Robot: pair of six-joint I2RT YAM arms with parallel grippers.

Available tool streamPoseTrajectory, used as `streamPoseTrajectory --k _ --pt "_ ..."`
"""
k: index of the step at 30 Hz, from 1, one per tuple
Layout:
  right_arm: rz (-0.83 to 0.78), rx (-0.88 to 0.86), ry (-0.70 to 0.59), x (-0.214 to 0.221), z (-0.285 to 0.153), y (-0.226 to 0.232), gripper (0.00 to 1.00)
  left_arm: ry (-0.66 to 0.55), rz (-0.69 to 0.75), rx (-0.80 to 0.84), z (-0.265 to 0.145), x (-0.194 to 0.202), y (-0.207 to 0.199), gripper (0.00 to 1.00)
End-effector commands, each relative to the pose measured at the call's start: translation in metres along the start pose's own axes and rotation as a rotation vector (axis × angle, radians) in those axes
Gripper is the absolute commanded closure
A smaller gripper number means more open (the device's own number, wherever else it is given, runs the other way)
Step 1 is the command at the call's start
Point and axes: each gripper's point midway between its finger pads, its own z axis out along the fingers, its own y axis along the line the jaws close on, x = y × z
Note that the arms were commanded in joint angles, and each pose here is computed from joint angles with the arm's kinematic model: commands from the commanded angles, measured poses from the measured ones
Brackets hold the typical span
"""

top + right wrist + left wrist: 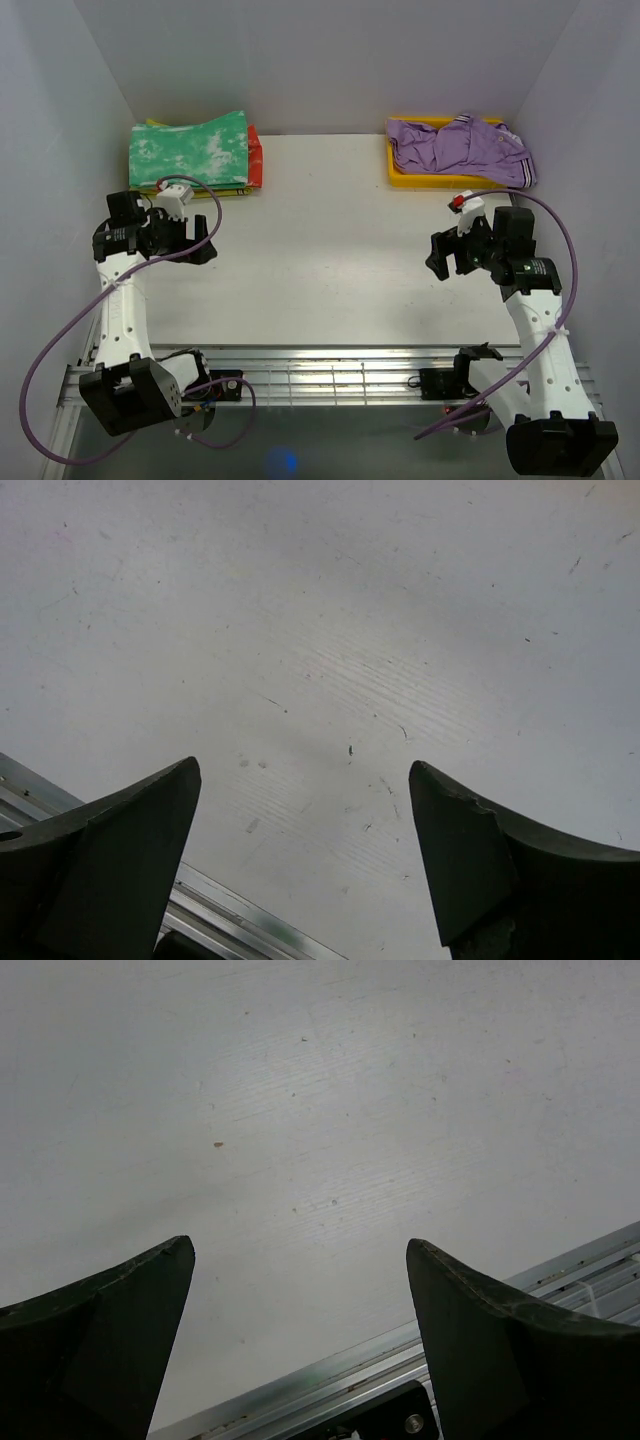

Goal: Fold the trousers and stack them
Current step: Grab the trousers from the pile

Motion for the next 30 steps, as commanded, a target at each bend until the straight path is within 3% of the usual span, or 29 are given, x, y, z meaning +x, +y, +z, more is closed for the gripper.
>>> streamPoseTrajectory --k 1,6,7,8,10,11,13,14,15,23,30 --pt "0.026 0.03 -0.064 -0.031 -0.001 -0.011 0.1 -0.115 0.084 0.028 -0.015 -0.028 -0.012 0.02" --pt "-0.009 0.089 -0.087 -0.086 0.018 -0.049 0.1 -0.168 0.081 0.059 -0.017 -0.06 -0.011 0.02" --pt "0.001 0.079 -0.031 -0.084 0.039 -0.062 0.1 -0.181 0.08 0.063 -0.018 -0.064 -0.012 0.02" --pt "-0.027 0.109 -0.062 -0.111 0.037 -0.074 0.1 -0.205 0.084 0.061 -0.019 -0.071 -0.012 0.02" --pt "-0.021 0.122 -0.017 -0.117 0.07 -0.098 0.1 -0.222 0.074 0.069 -0.02 -0.078 -0.014 0.02" --pt "-0.038 0.147 -0.069 -0.146 0.07 -0.109 0.1 -0.226 0.068 0.072 -0.02 -0.081 -0.014 0.02" --pt "0.0 0.172 -0.041 -0.149 0.101 -0.147 0.1 -0.223 0.035 0.08 -0.018 -0.081 -0.015 0.02" --pt "-0.022 0.211 -0.097 -0.182 0.097 -0.162 0.1 -0.223 0.025 0.089 -0.017 -0.081 -0.016 0.02" --pt "0.002 0.204 -0.044 -0.17 0.127 -0.177 0.1 -0.219 0.015 0.105 -0.016 -0.08 -0.018 0.02" --pt "-0.064 0.33 -0.04 -0.189 0.207 -0.27 0.1 -0.176 -0.074 0.19 0.001 -0.058 -0.028 0.02" --pt "-0.004 0.347 -0.06 -0.137 0.277 -0.3 0.1 -0.14 -0.095 0.16 0.009 -0.045 -0.022 0.02"
